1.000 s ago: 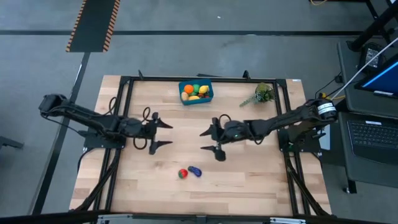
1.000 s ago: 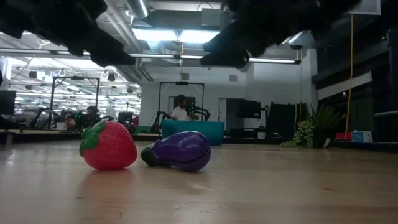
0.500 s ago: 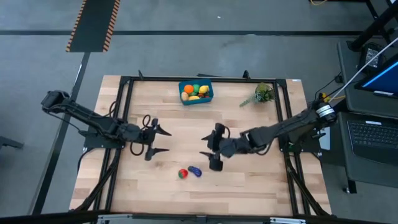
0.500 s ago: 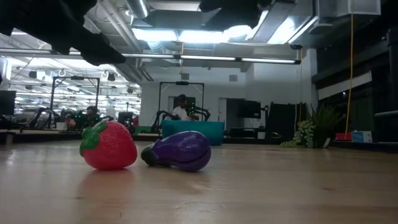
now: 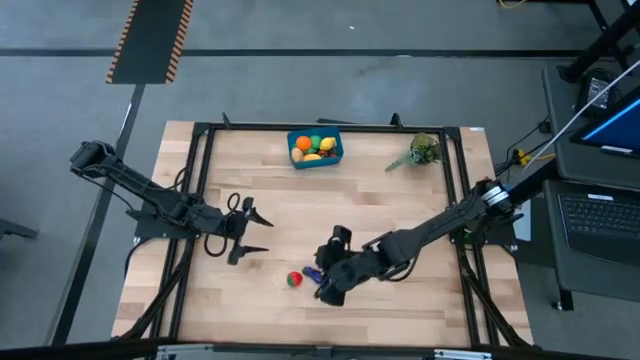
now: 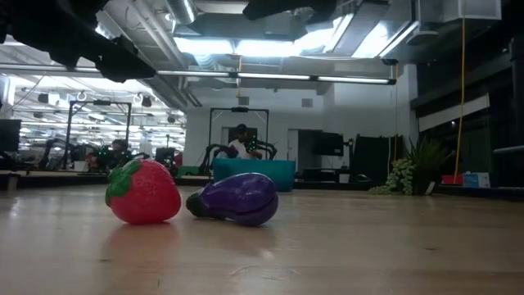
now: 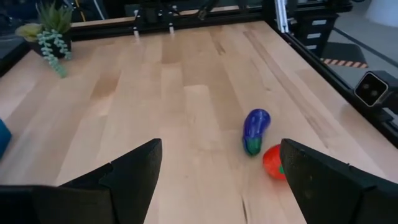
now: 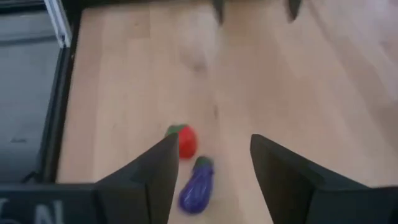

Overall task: Pick and placing Produce into tupperware
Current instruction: Put the eggplant into the blue bin

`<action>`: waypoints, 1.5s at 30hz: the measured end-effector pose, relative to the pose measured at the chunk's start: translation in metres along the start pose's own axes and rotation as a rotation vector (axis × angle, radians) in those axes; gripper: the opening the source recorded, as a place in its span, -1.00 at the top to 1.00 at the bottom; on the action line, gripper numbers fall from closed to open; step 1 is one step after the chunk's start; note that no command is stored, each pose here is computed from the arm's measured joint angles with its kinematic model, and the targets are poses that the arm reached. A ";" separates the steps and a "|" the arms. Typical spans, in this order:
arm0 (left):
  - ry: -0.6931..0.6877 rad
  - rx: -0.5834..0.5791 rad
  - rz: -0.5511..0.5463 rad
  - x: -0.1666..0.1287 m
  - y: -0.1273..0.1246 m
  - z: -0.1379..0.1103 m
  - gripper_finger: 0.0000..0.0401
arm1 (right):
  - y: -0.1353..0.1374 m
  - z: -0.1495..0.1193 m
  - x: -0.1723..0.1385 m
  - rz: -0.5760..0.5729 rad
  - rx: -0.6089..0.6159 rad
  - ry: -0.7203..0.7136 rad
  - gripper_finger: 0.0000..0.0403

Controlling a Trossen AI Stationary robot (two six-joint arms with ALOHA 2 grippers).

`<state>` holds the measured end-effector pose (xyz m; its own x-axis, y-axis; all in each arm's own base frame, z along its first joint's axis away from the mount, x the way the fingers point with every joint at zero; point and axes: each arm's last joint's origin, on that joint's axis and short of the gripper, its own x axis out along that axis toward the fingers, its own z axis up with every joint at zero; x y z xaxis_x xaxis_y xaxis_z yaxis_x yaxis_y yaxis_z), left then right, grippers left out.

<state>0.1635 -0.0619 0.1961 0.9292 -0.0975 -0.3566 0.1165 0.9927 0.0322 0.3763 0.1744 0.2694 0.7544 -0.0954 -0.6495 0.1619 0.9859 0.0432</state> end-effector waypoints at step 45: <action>-0.068 -0.015 0.049 -0.002 -0.007 -0.023 -0.58 | 0.027 -0.005 0.058 0.133 0.233 0.383 -0.73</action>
<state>0.1527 -0.0673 0.1756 0.9552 -0.0526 -0.2911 0.0654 0.9973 0.0342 0.4211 0.1966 0.2290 0.4958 0.1303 -0.8586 0.2516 0.9247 0.2856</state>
